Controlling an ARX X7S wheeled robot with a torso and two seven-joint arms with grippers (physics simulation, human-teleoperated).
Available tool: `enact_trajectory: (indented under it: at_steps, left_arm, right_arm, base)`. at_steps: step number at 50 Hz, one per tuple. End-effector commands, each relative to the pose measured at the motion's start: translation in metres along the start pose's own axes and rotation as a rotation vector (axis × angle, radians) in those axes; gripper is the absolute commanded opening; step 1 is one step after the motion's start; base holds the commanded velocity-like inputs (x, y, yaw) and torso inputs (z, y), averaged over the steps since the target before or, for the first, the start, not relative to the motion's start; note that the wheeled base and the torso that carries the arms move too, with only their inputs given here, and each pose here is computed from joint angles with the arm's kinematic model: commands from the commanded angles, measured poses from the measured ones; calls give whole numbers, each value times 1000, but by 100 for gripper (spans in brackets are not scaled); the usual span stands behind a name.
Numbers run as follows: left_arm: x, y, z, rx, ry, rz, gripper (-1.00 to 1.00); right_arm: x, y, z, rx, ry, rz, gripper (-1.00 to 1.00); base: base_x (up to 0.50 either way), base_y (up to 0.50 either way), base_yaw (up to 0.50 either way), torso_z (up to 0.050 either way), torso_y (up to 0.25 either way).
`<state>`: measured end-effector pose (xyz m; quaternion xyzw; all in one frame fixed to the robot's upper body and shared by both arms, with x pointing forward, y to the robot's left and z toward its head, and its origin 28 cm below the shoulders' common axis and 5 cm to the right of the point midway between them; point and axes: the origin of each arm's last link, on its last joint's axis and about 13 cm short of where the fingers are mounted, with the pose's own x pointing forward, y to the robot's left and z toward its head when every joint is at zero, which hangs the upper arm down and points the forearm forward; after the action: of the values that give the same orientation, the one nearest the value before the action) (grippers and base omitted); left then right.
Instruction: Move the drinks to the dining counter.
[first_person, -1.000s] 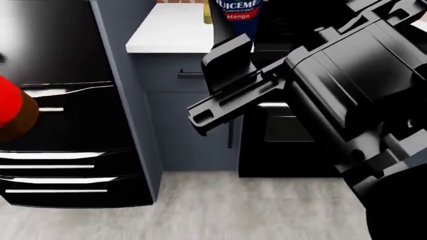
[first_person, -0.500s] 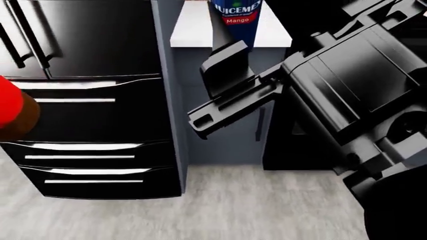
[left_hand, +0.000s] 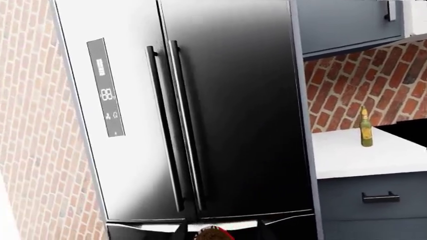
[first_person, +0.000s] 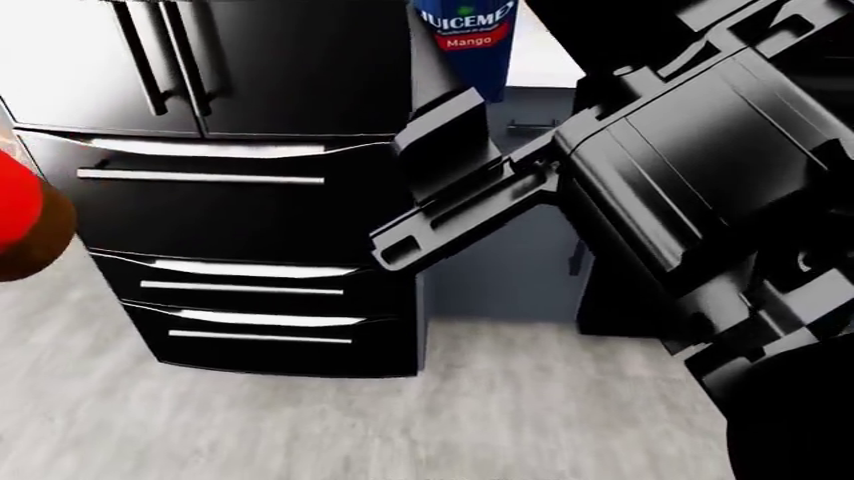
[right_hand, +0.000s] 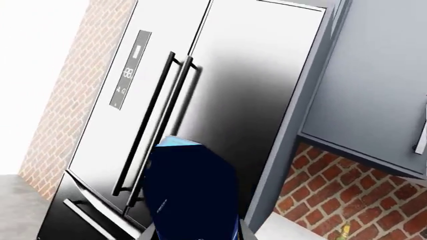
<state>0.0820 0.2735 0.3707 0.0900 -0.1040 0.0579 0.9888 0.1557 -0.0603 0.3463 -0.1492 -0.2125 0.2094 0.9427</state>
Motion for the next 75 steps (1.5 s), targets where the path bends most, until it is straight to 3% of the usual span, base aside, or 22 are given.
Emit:
enact_trajectory:
  at_steps: [1, 75]
  left_arm:
    - [-1, 1, 3, -8, -17, 9, -100]
    - [0, 0, 1, -6, -14, 9, -100]
  right_arm:
    - [0, -2, 1, -21, -13, -13, -100]
    - [-1, 0, -2, -23, -3, 21, -100]
  base:
    - [-156, -11, 500, 0, 0]
    - [-151, -47, 500, 0, 0]
